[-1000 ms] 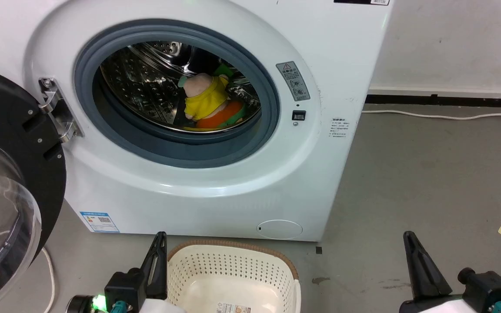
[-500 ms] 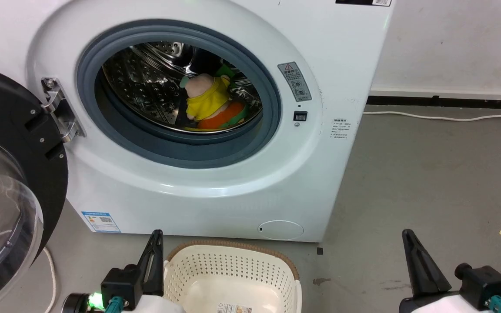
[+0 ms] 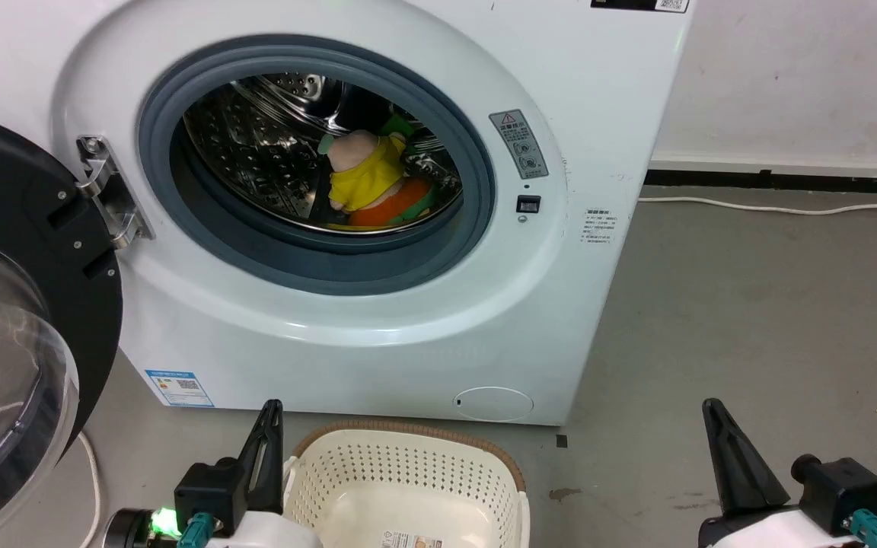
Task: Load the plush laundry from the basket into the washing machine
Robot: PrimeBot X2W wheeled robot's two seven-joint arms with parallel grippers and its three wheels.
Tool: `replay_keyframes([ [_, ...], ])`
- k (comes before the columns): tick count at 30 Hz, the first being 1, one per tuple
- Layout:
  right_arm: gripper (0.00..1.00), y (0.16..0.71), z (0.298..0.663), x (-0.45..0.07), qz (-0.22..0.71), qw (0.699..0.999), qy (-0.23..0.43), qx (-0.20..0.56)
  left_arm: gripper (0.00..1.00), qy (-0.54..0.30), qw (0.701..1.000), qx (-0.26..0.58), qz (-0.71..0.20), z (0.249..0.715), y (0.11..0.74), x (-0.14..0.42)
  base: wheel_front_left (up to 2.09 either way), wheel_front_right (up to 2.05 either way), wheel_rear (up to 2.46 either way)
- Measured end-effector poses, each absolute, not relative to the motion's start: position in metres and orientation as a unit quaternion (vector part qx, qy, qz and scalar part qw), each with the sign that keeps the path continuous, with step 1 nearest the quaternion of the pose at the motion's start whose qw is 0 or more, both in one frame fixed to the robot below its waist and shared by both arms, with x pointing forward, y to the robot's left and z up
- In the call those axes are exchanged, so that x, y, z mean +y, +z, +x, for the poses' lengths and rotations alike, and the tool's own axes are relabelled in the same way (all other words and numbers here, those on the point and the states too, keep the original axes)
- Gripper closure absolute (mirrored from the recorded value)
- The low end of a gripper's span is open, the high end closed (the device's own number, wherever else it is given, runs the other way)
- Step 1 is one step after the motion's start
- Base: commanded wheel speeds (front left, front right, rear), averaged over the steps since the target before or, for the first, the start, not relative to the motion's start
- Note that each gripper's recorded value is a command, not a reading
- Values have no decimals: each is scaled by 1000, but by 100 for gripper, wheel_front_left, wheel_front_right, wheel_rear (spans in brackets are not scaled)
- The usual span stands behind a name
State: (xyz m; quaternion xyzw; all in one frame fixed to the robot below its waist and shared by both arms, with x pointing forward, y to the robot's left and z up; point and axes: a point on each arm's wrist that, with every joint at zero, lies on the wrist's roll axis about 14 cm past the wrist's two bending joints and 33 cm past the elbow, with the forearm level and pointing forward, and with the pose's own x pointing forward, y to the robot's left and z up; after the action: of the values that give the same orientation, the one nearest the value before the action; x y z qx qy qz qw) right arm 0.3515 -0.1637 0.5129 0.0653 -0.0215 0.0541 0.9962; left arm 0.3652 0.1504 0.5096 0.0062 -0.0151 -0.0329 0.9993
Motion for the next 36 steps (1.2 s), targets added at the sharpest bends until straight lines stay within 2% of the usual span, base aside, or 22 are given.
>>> replay_keyframes([
  [36, 100, 515, 359, -161, 24, 998, 62, -4, 100, -15, 1000, -2, 15, 367, 514, 165, 0, 0, 0],
])
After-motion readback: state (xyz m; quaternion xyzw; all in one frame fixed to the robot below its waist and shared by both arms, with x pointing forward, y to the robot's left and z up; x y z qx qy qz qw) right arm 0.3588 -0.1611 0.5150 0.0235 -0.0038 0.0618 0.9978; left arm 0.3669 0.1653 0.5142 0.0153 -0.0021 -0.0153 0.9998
